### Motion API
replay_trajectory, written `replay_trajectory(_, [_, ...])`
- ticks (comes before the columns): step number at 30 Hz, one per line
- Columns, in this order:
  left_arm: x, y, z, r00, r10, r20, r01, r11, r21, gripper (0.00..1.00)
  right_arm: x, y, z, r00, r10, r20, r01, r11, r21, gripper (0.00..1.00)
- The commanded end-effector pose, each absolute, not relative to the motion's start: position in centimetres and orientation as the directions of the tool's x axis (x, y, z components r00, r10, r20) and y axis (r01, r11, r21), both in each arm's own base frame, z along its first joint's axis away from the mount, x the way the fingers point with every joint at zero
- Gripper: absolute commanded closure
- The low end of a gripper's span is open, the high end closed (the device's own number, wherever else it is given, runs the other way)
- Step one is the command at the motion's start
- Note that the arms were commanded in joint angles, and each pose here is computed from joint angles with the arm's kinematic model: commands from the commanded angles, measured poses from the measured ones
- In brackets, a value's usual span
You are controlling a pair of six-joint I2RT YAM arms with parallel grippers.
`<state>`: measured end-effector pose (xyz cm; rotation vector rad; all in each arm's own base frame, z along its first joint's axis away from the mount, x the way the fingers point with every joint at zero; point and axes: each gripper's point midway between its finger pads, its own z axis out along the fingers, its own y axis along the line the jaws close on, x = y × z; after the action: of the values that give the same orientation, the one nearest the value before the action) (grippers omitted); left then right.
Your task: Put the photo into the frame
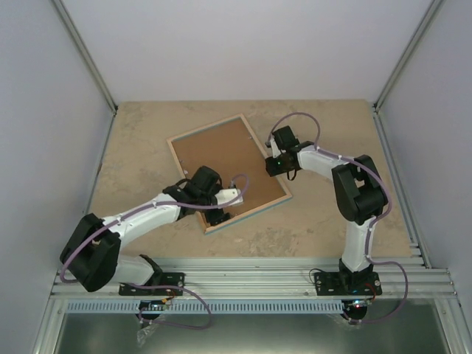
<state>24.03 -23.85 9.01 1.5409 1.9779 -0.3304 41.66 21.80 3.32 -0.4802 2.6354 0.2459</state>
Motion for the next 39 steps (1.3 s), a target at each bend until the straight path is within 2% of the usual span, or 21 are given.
replay_trajectory(1, [21.7,-24.6,6.4,-0.096,0.837,-0.538,0.963,0.214,0.162,0.24,41.0,22.1,5.2,-0.835,-0.288,-0.469,-0.402,0.901,0.162,0.53])
replay_trajectory(9, [23.5,-29.6,6.0,-0.045,0.83,-0.556,0.965,0.18,0.19,0.27,42.2,20.2,7.4,-0.835,-0.24,-0.496,-0.421,0.858,0.294,0.46])
replay_trajectory(16, [23.5,-32.2,4.5,0.014,0.844,-0.535,0.982,0.088,0.165,0.35,42.3,18.2,9.0,-0.822,-0.199,-0.533,-0.468,0.77,0.434,0.3])
replay_trajectory(18, [23.5,-32.2,3.7,0.004,0.858,-0.514,0.985,0.084,0.148,0.41,42.2,17.9,9.3,-0.825,-0.187,-0.534,-0.475,0.741,0.475,0.28])
replay_trajectory(22, [23.3,-32.1,3.5,-0.011,0.865,-0.502,0.988,0.085,0.126,0.6,41.5,18.2,9.4,-0.834,-0.173,-0.524,-0.481,0.693,0.537,0.23])
replay_trajectory(26, [22.9,-32.5,5.4,-0.032,0.847,-0.531,0.99,0.101,0.101,0.78,40.4,18.7,8.9,-0.855,-0.154,-0.495,-0.461,0.661,0.591,0.19])
replay_trajectory(30, [22.2,-32.3,7.5,-0.042,0.823,-0.567,0.99,0.113,0.09,0.92,39.9,18.9,7.7,-0.89,-0.133,-0.437,-0.412,0.646,0.643,0.17])
replay_trajectory(34, [21.3,-31.8,8.9,-0.024,0.802,-0.597,0.99,0.103,0.099,0.99,39.5,19.2,6.2,-0.933,-0.089,-0.348,-0.325,0.624,0.711,0.18])
replay_trajectory(39, [20.9,-31.3,9.5,0.017,0.796,-0.605,0.989,0.076,0.128,1.0,39.6,19.8,5.4,-0.96,-0.047,-0.277,-0.252,0.577,0.777,0.2])
